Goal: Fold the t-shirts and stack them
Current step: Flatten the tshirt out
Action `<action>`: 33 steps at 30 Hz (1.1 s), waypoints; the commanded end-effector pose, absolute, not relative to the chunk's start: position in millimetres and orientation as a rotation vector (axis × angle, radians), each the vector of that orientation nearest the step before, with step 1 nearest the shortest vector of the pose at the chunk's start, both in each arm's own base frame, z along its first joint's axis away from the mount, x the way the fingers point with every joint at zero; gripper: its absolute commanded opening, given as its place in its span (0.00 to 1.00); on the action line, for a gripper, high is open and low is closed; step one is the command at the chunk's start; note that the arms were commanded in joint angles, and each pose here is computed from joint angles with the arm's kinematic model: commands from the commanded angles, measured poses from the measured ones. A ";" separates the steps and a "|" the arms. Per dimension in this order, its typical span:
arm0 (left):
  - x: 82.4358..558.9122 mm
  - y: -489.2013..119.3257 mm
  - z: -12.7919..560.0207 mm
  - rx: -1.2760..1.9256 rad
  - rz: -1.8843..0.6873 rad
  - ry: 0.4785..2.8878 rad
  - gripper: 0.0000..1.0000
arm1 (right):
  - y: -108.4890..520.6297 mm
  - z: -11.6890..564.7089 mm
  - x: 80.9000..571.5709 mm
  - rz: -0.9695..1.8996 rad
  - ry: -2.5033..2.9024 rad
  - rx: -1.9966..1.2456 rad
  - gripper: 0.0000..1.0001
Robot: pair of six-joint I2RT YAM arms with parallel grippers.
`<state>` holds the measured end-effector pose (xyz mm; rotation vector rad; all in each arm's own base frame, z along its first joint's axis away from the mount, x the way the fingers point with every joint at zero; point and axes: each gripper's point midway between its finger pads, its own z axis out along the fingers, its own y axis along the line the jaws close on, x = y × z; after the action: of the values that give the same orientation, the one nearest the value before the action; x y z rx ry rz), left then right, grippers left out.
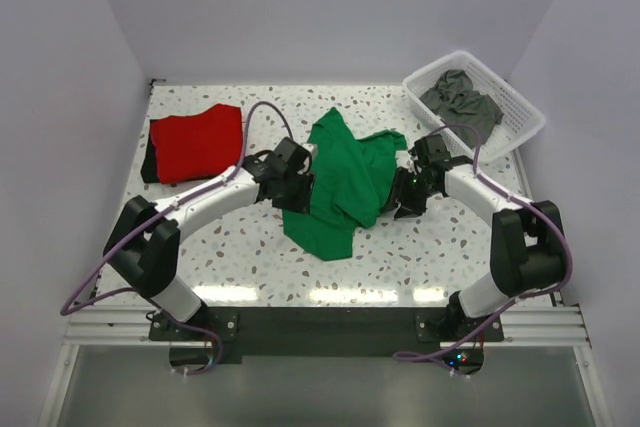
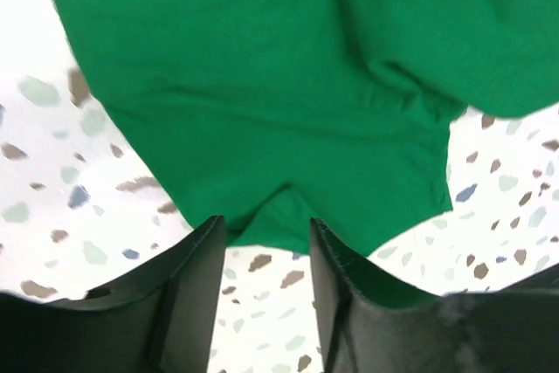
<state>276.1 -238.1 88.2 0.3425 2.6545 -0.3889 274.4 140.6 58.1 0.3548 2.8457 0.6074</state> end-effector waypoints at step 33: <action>238.6 -271.0 31.5 0.303 -0.290 2.872 0.40 | 148.0 65.4 273.9 0.727 2.821 0.269 0.40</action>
<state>231.9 -267.0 26.4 0.3428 2.8803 -0.3046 272.4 144.7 59.6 0.3031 2.8430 0.6802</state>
